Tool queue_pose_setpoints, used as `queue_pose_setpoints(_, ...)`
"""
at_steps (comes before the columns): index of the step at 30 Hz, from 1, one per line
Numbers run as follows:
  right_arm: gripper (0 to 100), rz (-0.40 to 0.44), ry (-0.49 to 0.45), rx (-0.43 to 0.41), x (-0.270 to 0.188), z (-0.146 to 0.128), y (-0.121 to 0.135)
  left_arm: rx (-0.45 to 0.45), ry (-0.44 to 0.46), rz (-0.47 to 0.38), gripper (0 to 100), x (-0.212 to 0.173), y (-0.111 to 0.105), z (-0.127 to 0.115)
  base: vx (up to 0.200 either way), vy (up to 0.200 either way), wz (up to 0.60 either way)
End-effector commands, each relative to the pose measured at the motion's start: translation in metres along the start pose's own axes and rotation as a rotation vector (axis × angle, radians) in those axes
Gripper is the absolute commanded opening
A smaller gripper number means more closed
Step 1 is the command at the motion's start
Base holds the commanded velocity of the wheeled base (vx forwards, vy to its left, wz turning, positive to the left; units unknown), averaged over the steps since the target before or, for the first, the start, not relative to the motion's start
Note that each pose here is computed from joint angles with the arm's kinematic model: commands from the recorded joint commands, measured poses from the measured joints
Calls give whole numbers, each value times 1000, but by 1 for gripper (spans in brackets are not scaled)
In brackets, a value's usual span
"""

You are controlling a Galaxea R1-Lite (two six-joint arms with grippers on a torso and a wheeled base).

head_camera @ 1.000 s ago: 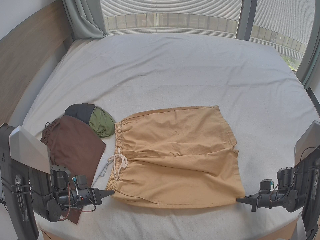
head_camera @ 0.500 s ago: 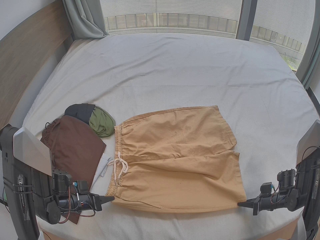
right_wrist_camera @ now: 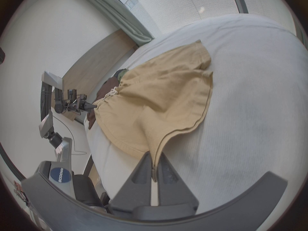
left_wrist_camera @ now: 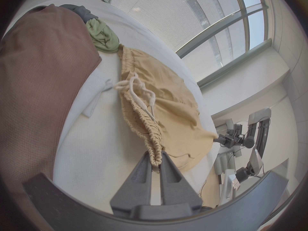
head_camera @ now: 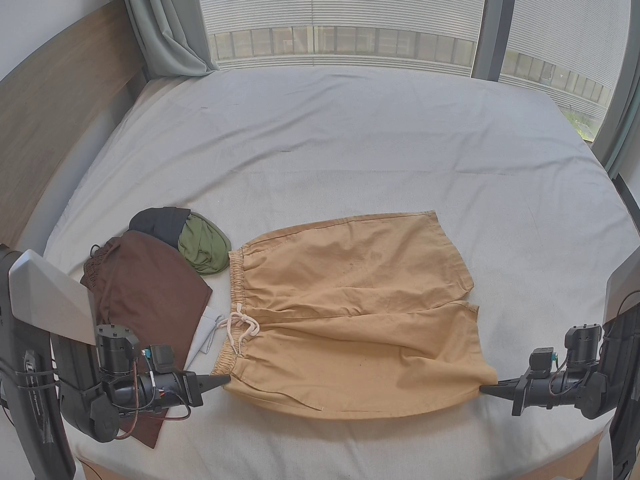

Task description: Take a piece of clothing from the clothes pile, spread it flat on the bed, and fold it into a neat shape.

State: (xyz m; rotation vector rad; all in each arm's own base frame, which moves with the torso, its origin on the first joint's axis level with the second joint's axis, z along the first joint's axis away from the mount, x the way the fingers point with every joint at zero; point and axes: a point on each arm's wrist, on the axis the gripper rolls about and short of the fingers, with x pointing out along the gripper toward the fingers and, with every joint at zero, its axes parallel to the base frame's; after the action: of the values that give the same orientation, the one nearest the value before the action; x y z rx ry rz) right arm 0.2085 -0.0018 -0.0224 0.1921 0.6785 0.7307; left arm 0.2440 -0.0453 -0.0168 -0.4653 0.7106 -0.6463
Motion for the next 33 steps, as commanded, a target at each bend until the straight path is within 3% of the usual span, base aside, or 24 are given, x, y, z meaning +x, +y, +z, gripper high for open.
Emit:
queue_pose_setpoints(1,0,4,-65,-24,-7,14,8,19,-70,-42,0,-5,-14,18,0,0,0)
queue_pose_setpoints(8,0,35,-135,-22,-10,28,13,-10,-143,-88,0,-8,-27,37,0,0,0)
queue_pose_setpoints(18,0,45,-149,-46,-14,32,20,-33,-214,-104,0,-11,-30,55,0,0,0)
queue_pose_setpoints(33,0,68,-174,-92,-23,42,35,-33,-236,-98,0,-11,-27,60,0,0,0)
